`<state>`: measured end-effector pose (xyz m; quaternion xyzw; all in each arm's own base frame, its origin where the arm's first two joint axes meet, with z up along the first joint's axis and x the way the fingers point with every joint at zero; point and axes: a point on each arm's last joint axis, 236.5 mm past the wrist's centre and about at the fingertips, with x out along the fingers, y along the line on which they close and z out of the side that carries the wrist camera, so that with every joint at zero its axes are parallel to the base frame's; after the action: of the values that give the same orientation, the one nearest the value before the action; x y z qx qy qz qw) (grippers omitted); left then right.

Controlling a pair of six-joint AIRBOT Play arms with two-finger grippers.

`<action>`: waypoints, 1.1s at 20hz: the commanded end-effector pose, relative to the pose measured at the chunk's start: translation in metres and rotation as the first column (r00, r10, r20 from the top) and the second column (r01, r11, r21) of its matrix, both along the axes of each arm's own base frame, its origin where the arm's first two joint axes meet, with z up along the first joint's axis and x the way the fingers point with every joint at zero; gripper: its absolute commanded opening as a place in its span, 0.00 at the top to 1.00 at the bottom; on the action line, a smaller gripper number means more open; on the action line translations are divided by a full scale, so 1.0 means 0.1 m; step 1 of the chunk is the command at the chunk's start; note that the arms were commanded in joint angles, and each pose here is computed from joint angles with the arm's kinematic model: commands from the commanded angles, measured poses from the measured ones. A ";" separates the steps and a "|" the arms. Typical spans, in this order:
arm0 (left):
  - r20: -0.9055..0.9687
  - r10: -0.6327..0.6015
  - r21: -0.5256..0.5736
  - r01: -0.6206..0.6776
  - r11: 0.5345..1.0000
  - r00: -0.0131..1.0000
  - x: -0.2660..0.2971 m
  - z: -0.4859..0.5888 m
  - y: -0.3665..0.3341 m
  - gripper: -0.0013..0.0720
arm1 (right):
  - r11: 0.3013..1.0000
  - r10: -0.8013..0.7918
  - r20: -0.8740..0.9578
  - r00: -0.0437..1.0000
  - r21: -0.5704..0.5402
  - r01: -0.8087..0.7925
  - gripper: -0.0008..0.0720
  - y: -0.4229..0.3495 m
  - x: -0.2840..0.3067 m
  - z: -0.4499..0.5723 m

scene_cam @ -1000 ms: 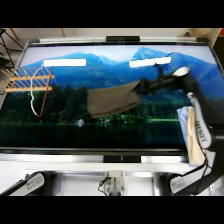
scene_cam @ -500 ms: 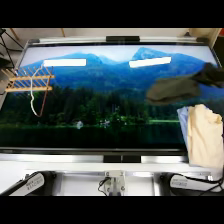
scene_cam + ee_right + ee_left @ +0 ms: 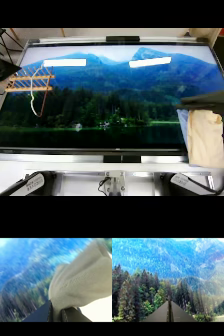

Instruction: Fold the shirts.

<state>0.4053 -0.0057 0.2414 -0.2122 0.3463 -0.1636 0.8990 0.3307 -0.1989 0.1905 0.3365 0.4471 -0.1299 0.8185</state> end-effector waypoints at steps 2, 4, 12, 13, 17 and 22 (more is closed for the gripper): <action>0.015 0.000 0.009 0.000 1.000 1.000 0.03 0.00 0.00 0.94 | 0.989 -0.141 -0.344 0.928 -0.008 0.147 0.89 -0.17 -0.93 -0.28; 0.016 -0.002 0.011 0.002 1.000 1.000 0.03 0.00 0.00 0.94 | 0.977 -0.212 -0.421 0.882 -0.082 0.195 0.89 -0.30 -1.17 -0.37; 0.015 -0.002 0.009 0.002 1.000 1.000 0.03 0.00 0.00 0.94 | 0.975 -0.184 -0.731 0.657 -0.051 0.216 0.89 0.01 -2.08 -1.34; 0.018 -0.005 0.003 0.005 1.000 1.000 0.03 0.01 -0.02 0.94 | 0.975 -0.181 -0.737 0.651 -0.046 0.219 0.89 0.02 -2.09 -1.45; 0.029 -0.017 -0.032 0.018 0.999 0.999 0.03 0.07 -0.08 0.94 | 0.976 -0.166 -0.757 0.631 -0.035 0.215 0.87 0.07 -2.16 -1.78; 0.034 -0.028 -0.044 0.029 0.999 0.999 0.03 0.09 -0.13 0.94 | 0.968 -0.247 -0.753 0.610 -0.170 0.182 0.17 -0.25 -2.25 -1.73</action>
<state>0.4081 -0.0149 0.2484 -0.2212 0.3320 -0.1820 0.8987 0.1132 -0.2040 0.0137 0.3025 0.7076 -0.3461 0.5366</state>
